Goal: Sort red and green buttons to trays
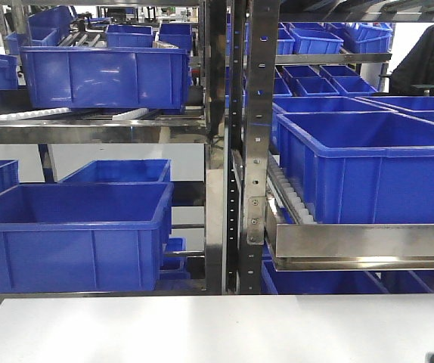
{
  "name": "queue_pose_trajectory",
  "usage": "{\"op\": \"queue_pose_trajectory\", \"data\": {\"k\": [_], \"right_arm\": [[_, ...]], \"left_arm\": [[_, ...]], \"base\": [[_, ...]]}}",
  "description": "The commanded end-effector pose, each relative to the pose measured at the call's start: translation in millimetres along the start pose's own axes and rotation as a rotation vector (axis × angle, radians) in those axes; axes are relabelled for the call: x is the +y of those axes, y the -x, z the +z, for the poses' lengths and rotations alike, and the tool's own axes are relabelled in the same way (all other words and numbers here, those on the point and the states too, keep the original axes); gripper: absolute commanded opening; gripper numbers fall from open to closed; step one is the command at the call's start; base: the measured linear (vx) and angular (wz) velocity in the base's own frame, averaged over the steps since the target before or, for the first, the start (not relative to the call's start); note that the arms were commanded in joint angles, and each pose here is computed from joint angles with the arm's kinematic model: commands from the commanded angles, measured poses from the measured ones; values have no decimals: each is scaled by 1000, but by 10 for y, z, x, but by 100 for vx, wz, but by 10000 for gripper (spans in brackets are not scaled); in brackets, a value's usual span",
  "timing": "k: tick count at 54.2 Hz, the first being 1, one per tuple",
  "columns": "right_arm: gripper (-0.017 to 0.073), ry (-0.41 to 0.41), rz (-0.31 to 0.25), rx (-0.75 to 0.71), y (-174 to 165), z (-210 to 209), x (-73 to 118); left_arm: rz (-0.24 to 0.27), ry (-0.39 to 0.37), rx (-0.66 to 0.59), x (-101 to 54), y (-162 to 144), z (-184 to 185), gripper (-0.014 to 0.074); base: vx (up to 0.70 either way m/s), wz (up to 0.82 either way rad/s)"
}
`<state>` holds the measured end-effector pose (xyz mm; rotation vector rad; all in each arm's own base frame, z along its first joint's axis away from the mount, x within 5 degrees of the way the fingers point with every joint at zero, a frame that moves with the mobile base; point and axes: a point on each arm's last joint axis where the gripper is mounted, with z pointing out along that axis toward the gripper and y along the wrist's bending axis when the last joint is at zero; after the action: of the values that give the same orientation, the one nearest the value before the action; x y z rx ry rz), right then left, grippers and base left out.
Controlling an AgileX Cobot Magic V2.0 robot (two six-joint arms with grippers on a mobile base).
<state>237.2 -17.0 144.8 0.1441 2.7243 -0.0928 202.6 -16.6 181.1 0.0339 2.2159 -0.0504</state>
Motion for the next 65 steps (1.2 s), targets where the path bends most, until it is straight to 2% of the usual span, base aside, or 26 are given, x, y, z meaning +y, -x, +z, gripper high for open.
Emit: {"op": "queue_pose_trajectory", "data": {"k": [1,10,19,25,34,48,56,65], "right_arm": [[-13,27,21,-189,190,-270,-3],[-10,32,11,-311,230,-576,-14],[-9,84,-90,-459,223,-940,161],[-9,147,-123,-549,185,-1175,300],[-9,219,-78,-688,251,-1612,362],[-9,222,-59,-856,326,-2267,260],[-9,220,-70,-914,217,-2419,206],[-9,216,-72,-939,171,-2485,180]], "left_arm": [[-18,7,-156,5,214,-67,-3],[-19,-3,-233,-12,434,-164,-3],[-20,-21,-307,-41,800,-309,-3],[-20,-36,-335,-61,1021,-439,-3],[-15,-64,-461,-109,1284,-754,-3],[-6,-102,-598,-135,1295,-1303,-3],[33,-108,-604,-131,1217,-1530,-3],[36,-117,-585,-130,1155,-1628,-3]], "base": [[0,0],[0,0],[0,0],[0,0],[0,0],[0,0],[0,0],[0,0]]}}
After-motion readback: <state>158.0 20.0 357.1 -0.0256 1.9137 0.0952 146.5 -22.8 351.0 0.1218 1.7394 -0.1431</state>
